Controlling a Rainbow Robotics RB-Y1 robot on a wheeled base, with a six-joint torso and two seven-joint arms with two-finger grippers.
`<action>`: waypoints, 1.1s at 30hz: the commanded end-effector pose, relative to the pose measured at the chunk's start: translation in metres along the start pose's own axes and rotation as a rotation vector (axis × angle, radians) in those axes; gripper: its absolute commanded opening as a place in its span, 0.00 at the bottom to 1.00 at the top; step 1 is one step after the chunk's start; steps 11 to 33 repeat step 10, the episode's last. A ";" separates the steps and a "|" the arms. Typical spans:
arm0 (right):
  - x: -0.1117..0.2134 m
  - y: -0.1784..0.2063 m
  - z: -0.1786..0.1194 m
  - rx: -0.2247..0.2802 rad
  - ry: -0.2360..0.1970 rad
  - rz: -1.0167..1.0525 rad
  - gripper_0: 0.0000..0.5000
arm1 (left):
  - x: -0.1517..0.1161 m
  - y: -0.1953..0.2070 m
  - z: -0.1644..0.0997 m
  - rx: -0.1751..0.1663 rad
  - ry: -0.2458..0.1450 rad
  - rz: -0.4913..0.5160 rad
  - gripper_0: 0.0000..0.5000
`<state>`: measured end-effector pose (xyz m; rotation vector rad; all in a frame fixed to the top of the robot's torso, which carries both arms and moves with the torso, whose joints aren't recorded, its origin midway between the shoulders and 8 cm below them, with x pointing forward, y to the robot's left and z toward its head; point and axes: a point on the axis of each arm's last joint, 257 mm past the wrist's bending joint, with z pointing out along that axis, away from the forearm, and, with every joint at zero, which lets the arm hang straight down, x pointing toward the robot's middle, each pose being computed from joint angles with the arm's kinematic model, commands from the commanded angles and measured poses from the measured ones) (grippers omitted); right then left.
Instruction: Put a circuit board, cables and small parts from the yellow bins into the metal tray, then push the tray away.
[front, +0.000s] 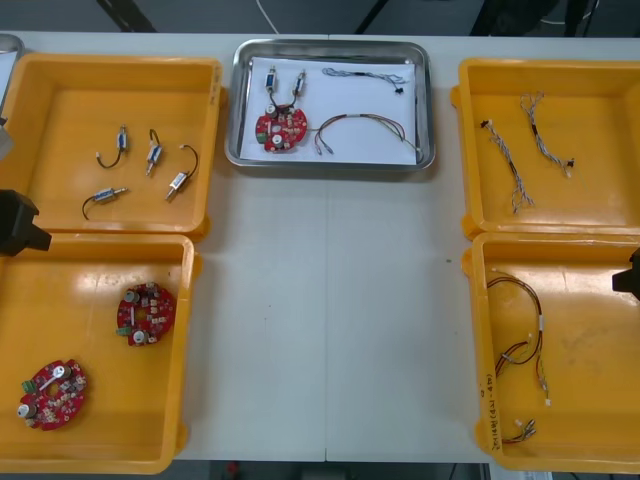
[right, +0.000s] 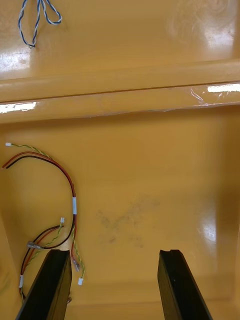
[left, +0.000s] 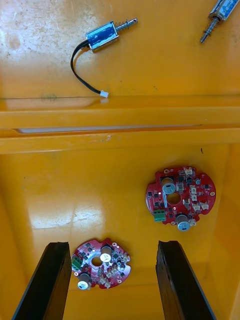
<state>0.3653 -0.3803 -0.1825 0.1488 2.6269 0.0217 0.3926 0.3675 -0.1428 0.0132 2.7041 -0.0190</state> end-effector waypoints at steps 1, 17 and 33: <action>0.001 -0.006 -0.007 0.028 -0.011 0.022 1.00 | -0.003 0.016 -0.016 -0.049 -0.022 0.105 1.00; 0.001 -0.006 -0.007 0.028 -0.011 0.022 1.00 | -0.003 0.016 -0.016 -0.049 -0.022 0.105 1.00; 0.001 -0.006 -0.007 0.028 -0.011 0.022 1.00 | -0.003 0.016 -0.016 -0.049 -0.022 0.105 1.00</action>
